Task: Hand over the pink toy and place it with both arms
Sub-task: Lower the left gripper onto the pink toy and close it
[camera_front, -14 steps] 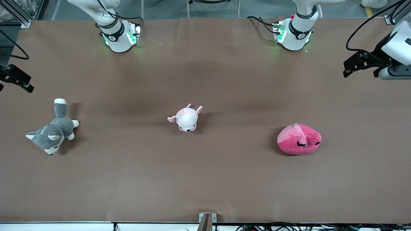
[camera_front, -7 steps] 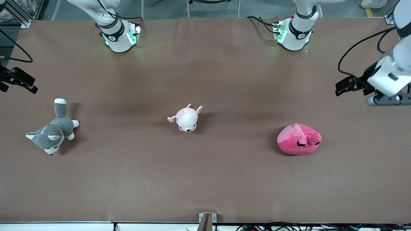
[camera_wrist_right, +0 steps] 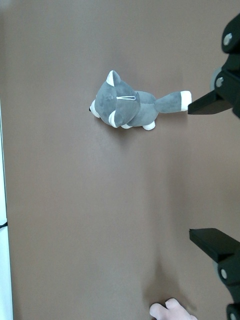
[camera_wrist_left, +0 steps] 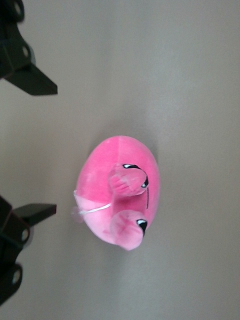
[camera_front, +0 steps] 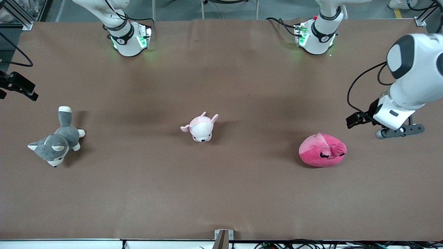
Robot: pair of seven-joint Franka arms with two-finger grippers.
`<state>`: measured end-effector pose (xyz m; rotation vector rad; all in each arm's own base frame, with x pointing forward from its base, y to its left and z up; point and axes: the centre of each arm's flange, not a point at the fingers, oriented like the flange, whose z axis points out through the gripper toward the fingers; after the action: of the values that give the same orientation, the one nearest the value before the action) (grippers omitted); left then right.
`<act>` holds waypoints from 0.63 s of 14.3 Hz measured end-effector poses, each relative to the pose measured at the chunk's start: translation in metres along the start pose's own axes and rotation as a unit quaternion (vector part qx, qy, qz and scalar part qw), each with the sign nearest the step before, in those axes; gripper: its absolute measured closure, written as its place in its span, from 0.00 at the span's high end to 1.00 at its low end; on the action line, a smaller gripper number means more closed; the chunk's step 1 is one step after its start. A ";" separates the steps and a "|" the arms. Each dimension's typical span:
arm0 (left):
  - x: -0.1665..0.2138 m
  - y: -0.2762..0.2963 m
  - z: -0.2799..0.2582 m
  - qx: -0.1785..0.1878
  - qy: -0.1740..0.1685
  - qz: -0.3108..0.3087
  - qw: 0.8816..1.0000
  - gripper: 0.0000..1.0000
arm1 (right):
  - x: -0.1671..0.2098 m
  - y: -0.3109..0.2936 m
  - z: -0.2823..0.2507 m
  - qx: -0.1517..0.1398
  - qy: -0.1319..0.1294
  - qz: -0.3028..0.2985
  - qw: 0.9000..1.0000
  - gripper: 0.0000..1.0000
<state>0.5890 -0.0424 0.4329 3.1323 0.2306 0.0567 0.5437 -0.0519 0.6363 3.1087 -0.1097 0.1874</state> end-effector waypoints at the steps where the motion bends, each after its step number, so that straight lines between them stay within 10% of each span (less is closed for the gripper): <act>1: 0.002 0.001 0.011 0.000 -0.001 -0.009 1.000 0.92 | 0.001 -0.001 0.002 0.000 -0.002 -0.001 1.000 1.00; 9: 0.026 0.010 0.064 -0.014 0.008 -0.024 1.000 0.66 | 0.009 -0.006 0.029 0.002 -0.030 -0.006 1.000 1.00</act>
<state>0.6188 -0.0478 0.3699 3.0977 0.3024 0.0827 0.5565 -0.0470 0.6088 3.1194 -0.0909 0.0932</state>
